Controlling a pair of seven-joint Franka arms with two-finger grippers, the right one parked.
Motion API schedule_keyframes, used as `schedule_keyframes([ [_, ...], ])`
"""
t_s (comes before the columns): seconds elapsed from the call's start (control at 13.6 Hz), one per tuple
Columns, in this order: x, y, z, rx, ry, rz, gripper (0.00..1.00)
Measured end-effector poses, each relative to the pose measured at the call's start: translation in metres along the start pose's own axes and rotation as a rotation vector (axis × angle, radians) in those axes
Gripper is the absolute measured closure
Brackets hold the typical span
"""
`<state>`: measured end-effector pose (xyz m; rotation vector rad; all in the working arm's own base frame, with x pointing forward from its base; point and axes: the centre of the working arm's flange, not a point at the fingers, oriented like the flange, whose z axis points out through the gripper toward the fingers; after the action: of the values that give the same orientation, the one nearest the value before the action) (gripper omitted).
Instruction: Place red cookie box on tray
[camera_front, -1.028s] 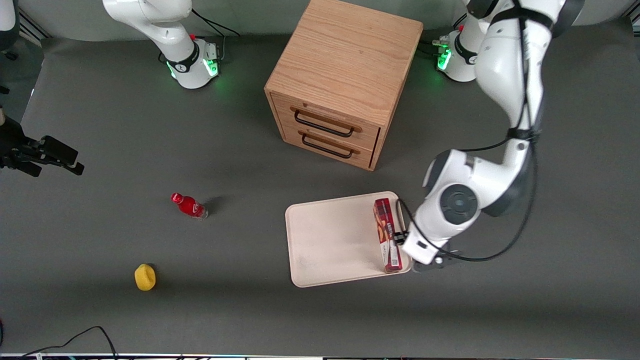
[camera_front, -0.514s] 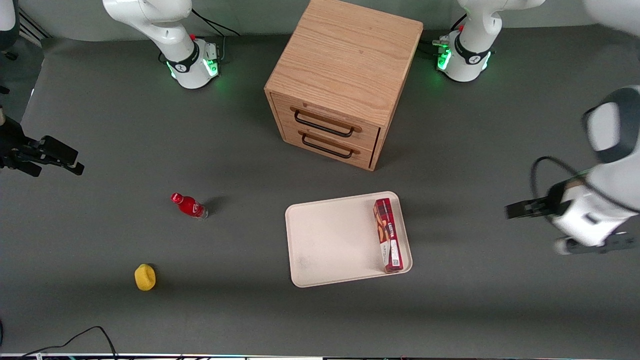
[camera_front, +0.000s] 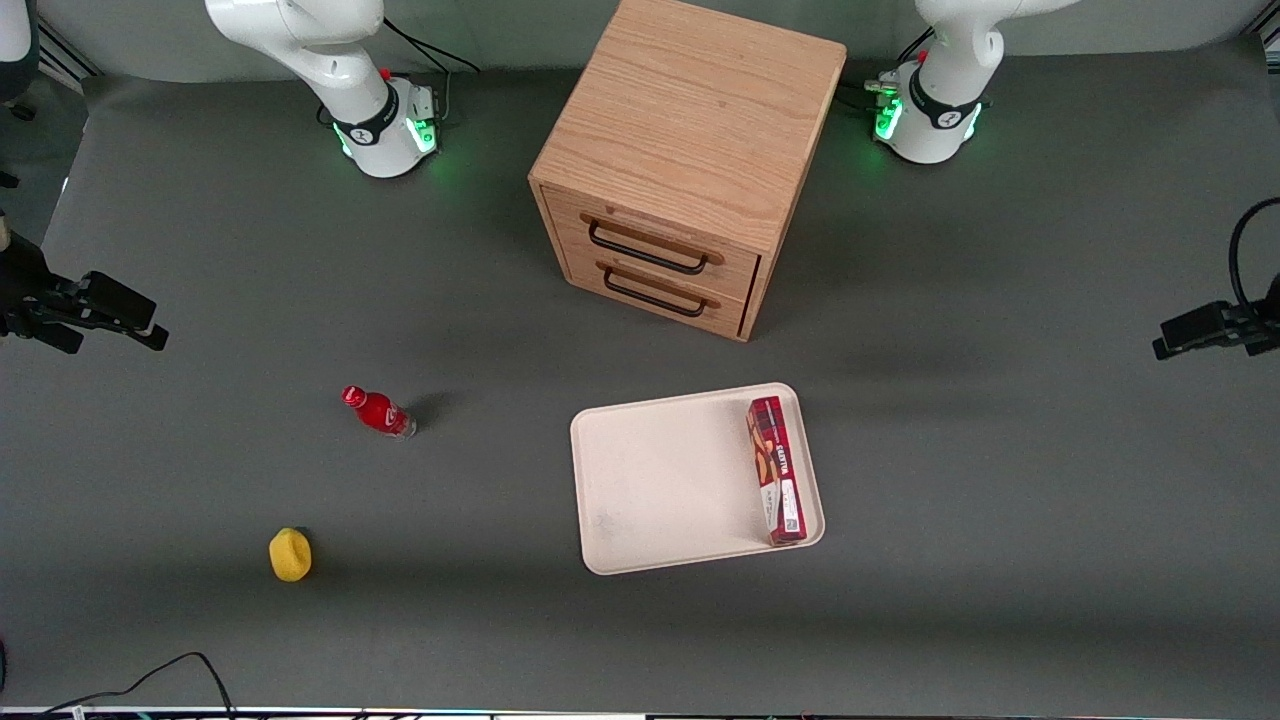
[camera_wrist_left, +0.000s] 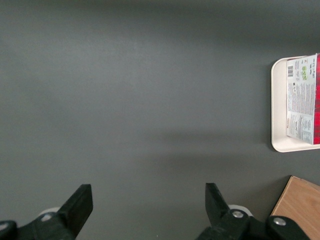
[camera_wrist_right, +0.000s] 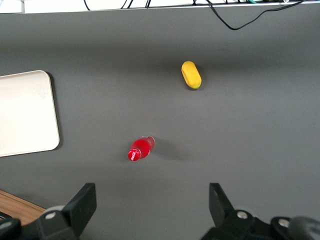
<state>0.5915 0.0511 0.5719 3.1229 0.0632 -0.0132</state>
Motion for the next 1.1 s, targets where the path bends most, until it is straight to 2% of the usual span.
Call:
schedule_keyframes([
  [0.22, -0.02, 0.016, 0.017, 0.003, -0.012, 0.023, 0.0],
  [0.44, -0.029, 0.029, 0.019, 0.005, -0.007, 0.042, 0.0],
  [1.1, -0.023, 0.052, 0.01, 0.004, 0.012, 0.08, 0.0],
])
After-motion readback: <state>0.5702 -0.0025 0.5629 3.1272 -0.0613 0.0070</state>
